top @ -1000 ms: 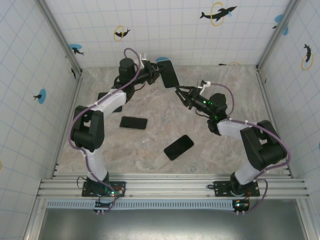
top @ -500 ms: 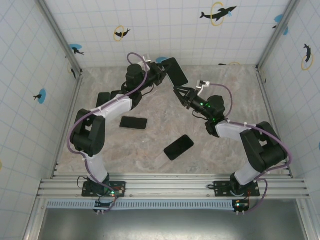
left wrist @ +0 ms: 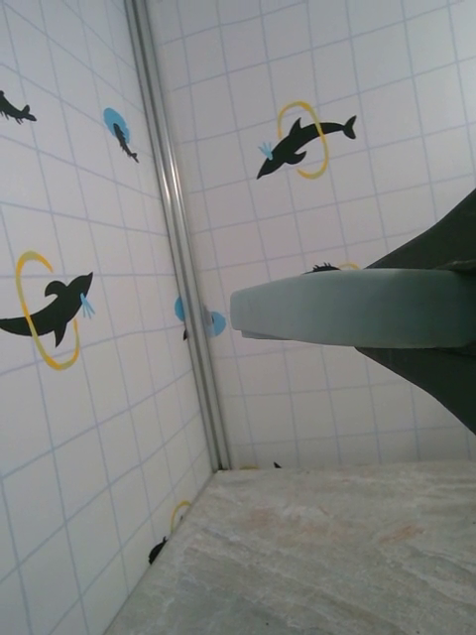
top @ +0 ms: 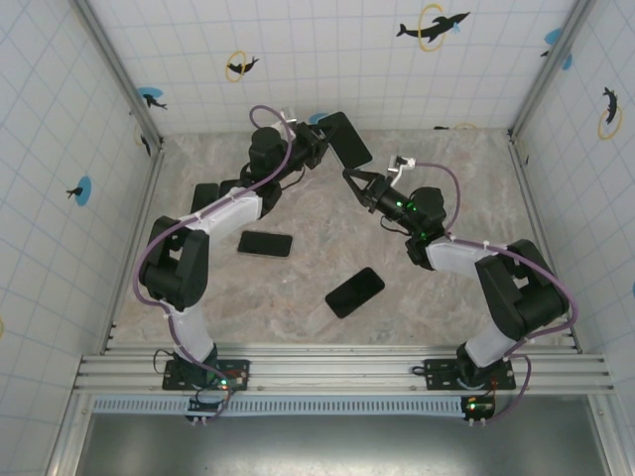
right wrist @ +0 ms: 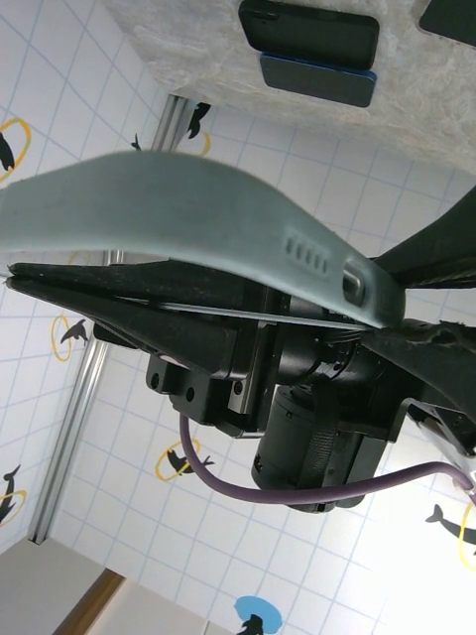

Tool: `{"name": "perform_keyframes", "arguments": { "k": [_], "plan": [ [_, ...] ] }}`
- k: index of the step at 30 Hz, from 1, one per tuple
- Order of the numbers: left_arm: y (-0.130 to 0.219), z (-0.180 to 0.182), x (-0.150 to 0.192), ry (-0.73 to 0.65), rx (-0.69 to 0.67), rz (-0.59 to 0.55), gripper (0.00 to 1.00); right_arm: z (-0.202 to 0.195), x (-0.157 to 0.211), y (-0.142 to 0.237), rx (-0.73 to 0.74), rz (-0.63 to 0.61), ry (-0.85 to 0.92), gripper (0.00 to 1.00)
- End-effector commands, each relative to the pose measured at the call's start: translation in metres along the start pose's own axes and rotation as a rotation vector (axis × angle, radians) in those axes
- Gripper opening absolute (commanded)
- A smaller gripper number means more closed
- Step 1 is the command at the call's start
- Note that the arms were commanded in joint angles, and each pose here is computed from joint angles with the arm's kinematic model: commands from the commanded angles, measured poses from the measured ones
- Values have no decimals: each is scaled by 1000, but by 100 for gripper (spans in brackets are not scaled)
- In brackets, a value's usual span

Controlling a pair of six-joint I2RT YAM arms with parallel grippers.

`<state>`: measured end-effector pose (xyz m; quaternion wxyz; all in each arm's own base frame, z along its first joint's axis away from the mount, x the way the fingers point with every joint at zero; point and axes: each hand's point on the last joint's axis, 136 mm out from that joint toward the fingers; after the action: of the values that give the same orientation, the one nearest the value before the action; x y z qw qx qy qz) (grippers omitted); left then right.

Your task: Take the phone out of the phone case

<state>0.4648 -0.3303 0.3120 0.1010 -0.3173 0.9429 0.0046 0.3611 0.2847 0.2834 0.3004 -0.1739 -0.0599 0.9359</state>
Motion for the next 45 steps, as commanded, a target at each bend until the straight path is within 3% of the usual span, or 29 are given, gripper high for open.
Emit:
{"name": "perform_keyframes", "arguments": {
  "k": [1,12,19,22,24,27,34,40,43,45],
  "plan": [
    [9,-60,-1,-31,153,-2,0,-2,-6,-4,14,-7,47,9],
    [10,-88,6,32,223,66,0,-71,1,16,327,94,272,2],
    [9,-96,10,-3,214,104,0,-79,1,21,399,129,399,2],
    [9,-97,11,-37,213,111,0,-65,-6,20,338,95,391,3],
    [8,-93,11,-80,190,123,0,-51,-7,17,281,92,401,8],
    [11,-84,7,-152,178,139,0,-36,-7,18,217,110,440,25],
    [27,-88,4,-485,226,255,0,-3,12,33,12,307,643,48],
    [30,-83,20,-771,233,395,0,8,19,38,-62,463,862,54],
    [39,-81,24,-915,248,405,0,10,14,44,-84,480,929,56],
    [42,-85,19,-922,257,394,0,8,9,42,-72,502,939,56]
  ]
}}
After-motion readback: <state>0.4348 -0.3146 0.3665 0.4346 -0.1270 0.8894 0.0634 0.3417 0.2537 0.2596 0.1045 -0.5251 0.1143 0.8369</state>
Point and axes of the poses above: each hand's point on the last joint's axis, 136 mm out from that joint toward the fingers, its own y axis back along the fingers, its own z axis along the line the jaws close on, x = y × z
